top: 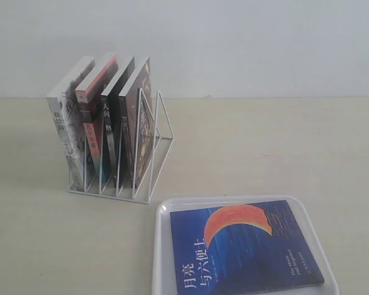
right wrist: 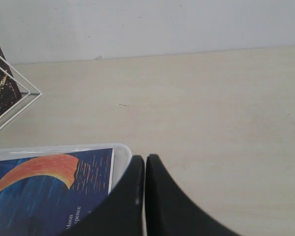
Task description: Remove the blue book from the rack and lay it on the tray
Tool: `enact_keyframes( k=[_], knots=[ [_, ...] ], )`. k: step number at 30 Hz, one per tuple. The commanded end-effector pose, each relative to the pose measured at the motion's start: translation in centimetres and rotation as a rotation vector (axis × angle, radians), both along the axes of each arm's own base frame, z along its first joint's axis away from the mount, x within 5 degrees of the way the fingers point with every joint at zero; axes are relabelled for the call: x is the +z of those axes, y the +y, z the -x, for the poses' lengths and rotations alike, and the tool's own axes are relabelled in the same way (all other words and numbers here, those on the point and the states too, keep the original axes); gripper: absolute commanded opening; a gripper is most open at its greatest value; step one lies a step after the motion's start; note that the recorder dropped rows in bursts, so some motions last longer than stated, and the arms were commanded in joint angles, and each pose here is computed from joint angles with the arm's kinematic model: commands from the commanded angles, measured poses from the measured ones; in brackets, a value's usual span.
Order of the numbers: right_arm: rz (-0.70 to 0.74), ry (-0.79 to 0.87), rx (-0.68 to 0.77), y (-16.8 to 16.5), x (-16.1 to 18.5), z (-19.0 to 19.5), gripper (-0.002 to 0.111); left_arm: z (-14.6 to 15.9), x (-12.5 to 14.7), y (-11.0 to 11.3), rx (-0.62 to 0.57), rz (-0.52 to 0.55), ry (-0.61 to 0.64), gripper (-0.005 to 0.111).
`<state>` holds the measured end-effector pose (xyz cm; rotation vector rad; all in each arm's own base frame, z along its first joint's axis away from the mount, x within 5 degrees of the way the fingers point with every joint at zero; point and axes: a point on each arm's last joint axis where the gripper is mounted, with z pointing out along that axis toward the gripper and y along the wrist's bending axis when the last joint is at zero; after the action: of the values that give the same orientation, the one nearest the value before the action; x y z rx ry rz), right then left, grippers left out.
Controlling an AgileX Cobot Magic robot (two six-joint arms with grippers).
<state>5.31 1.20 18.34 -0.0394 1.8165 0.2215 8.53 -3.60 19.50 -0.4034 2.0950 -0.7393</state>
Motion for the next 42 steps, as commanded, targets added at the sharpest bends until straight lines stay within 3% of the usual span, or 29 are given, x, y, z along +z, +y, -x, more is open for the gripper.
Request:
enact_keyframes(
  k=[1,7,16,20,24,26,29,31,33,34,36,38,42],
  knots=[
    [0.002,-0.013,-0.007,-0.1,0.1,0.0,0.000,1.0,0.1,1.1,0.098,0.013,-0.010,0.005],
    [0.002,-0.013,-0.007,-0.1,0.1,0.0,0.000,2.1,0.9,1.3,0.126,0.015,-0.128,0.005],
    [0.002,-0.013,-0.007,-0.1,0.1,0.0,0.000,4.2,4.9,0.3,-0.003,0.062,-0.658,0.005],
    [0.002,-0.014,-0.007,-0.1,0.1,0.0,0.000,5.0,6.4,-0.5,-0.133,-0.113,-0.868,0.005],
    [0.002,-0.014,-0.007,-0.1,0.1,0.0,0.000,4.9,6.4,-0.4,-0.106,-0.051,-0.837,0.005],
    [0.002,-0.014,-0.007,-0.1,0.1,0.0,0.000,4.8,6.4,-0.1,-0.077,-0.100,-0.847,0.005],
    [0.002,-0.014,-0.007,-0.1,0.1,0.0,0.000,5.7,6.5,-1.5,-0.278,-0.292,-0.997,0.005],
    [0.002,-0.014,-0.007,-0.1,0.1,0.0,0.000,6.0,6.5,-2.0,-0.347,-0.337,-1.049,0.005],
    [0.002,-0.011,-0.007,-0.1,0.1,0.0,0.000,6.0,6.5,-1.9,-0.331,-0.328,-1.037,0.005],
    [0.002,-0.011,-0.007,-0.1,0.1,0.0,0.000,5.4,6.0,-1.4,-0.273,-0.349,-0.953,0.005],
    [0.002,-0.011,-0.007,-0.1,0.1,0.0,0.000,4.2,5.1,0.5,-0.033,-0.237,-0.718,0.005],
    [0.002,-0.011,-0.007,-0.1,0.1,0.0,0.000,3.8,4.5,1.8,0.115,-0.194,-0.626,0.005],
    [0.002,-0.011,-0.007,-0.1,0.1,0.0,0.000,3.6,4.0,2.7,0.183,-0.351,-0.596,0.005]
  ],
)
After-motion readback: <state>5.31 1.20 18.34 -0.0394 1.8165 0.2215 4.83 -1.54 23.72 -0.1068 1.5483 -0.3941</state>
